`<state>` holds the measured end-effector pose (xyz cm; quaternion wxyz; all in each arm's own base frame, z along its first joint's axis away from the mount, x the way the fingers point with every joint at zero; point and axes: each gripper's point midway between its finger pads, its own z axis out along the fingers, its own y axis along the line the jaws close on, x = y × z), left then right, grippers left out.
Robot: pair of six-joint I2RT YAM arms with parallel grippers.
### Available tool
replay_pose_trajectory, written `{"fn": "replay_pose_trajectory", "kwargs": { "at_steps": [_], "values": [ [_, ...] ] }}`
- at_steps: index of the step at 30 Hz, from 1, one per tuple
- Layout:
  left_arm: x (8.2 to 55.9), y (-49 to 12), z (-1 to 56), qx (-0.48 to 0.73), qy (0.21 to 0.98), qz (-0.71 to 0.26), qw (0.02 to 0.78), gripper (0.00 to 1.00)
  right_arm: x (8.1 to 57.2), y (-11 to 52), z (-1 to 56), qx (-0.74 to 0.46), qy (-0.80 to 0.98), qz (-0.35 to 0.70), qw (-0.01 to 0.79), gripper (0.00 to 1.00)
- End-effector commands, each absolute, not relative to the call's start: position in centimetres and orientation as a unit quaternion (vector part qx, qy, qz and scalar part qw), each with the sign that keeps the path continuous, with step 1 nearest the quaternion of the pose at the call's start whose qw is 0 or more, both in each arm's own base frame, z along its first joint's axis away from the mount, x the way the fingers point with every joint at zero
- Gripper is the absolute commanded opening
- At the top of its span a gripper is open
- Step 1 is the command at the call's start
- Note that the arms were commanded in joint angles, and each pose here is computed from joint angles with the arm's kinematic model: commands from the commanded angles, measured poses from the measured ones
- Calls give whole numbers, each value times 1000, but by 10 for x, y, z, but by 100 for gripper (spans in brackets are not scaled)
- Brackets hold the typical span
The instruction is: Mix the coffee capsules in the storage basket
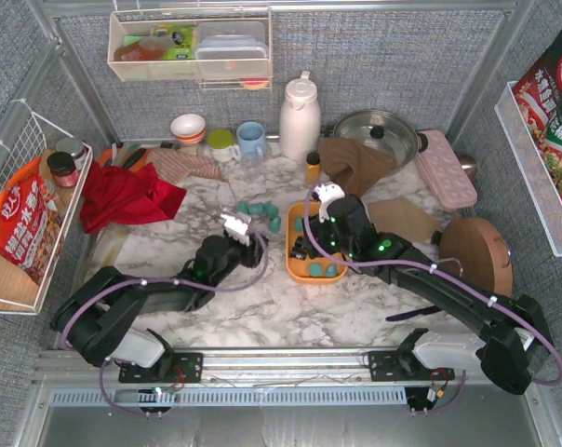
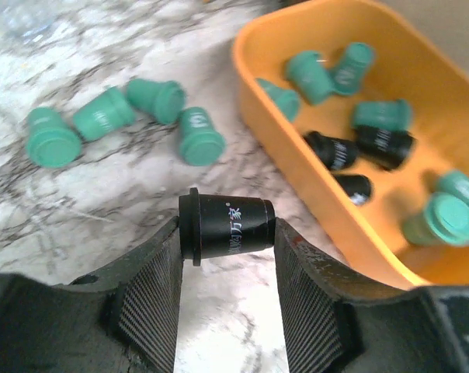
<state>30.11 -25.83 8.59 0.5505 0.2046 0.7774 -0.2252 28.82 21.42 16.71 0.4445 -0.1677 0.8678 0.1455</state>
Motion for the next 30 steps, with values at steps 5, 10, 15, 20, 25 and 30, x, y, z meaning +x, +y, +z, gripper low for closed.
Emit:
{"fn": "replay_pose_trajectory", "kwargs": {
  "at_steps": [5, 10, 15, 20, 25, 30],
  "values": [
    [223, -287, 167, 328, 528, -371, 690, 50, 271, 257, 177, -188, 857, 228, 423, 60],
    [210, -304, 164, 367, 509, -377, 681, 50, 262, 275, 174, -207, 853, 247, 410, 57],
    [206, -310, 168, 379, 496, -375, 686, 50, 256, 284, 174, -213, 850, 257, 407, 55],
    [204, -314, 167, 382, 495, -376, 684, 50, 252, 291, 177, -219, 846, 266, 407, 53],
    [199, -319, 170, 387, 487, -382, 683, 50, 251, 295, 168, -221, 849, 266, 399, 52],
    [196, -321, 174, 387, 481, -387, 685, 50, 251, 299, 164, -222, 850, 270, 394, 49]
  ]
}}
